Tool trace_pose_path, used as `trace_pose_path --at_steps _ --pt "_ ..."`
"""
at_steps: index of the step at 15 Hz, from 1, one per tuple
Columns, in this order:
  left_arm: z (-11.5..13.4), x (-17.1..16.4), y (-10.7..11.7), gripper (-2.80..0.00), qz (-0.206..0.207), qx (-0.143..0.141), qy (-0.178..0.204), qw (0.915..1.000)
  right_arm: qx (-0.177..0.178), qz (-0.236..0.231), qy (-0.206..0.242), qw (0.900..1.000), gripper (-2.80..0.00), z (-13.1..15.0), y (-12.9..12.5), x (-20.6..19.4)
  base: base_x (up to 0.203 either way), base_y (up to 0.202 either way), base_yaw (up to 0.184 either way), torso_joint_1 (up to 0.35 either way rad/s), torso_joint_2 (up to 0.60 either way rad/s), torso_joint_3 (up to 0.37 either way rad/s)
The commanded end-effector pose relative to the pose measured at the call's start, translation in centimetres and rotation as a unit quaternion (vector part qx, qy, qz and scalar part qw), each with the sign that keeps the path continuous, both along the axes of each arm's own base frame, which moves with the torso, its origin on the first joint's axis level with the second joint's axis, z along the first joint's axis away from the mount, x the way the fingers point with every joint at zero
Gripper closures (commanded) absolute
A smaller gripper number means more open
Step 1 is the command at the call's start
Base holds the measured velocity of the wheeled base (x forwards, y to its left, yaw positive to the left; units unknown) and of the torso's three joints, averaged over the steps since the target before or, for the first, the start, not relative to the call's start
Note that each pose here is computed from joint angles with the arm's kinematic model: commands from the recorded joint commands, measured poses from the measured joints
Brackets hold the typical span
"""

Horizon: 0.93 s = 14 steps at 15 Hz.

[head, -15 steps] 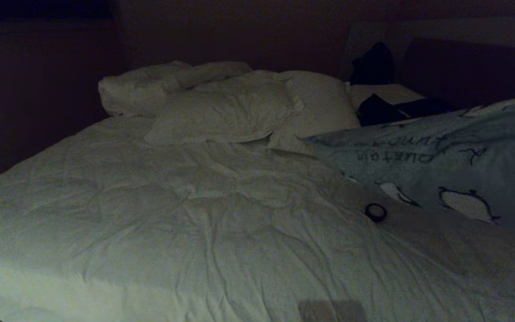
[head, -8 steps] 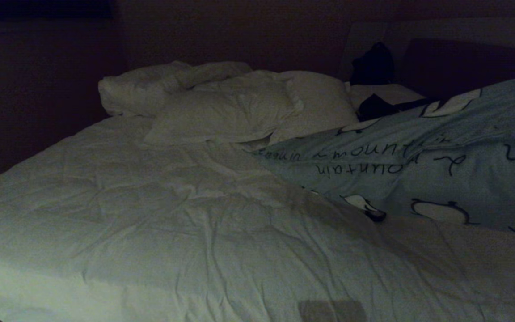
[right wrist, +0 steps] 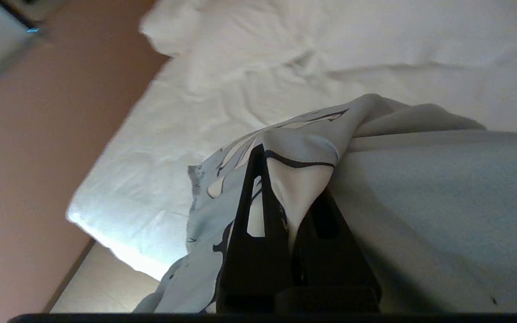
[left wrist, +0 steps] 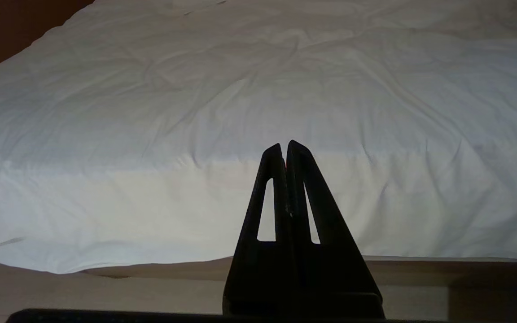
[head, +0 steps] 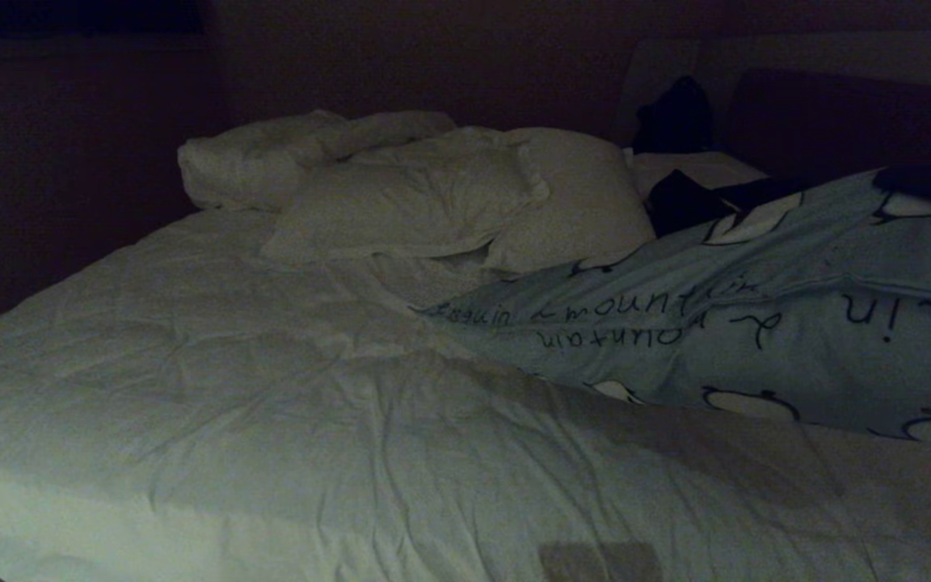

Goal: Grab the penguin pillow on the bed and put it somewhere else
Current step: Pick up the pillow

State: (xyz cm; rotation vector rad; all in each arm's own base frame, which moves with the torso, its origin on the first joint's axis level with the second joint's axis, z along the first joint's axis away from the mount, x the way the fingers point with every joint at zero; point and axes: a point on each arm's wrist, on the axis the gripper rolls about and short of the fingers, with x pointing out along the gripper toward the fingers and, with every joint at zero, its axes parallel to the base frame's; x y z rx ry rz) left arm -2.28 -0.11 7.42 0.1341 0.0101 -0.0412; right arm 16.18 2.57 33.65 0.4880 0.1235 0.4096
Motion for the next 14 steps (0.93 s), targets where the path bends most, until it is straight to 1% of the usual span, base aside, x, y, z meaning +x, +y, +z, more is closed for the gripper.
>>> trace_pose_path --at_steps 1,5,11,14 --pt "0.0 0.0 0.0 0.0 0.0 0.0 0.0 1.0 0.005 0.002 -0.014 1.0 0.0 0.4 0.2 -0.2 0.0 0.0 0.0 0.0 0.0 0.0" --pt "0.0 0.0 0.0 0.0 0.0 0.0 0.0 1.0 0.006 -0.007 -0.032 0.999 0.0 1.0 0.0 -1.3 0.0 0.0 0.0 0.0 0.0 0.0" --pt "-0.1 0.0 0.0 0.0 -0.001 0.002 0.0 1.0 0.008 -0.009 -0.057 0.998 0.0 1.8 -0.2 -2.9 0.0 0.0 0.0 0.0 0.0 0.0" --pt "-0.1 0.0 0.0 0.0 -0.001 -0.002 0.0 1.0 0.01 -0.023 -0.062 0.998 0.0 2.1 -0.3 -2.9 0.0 0.0 0.0 0.0 0.0 0.0"
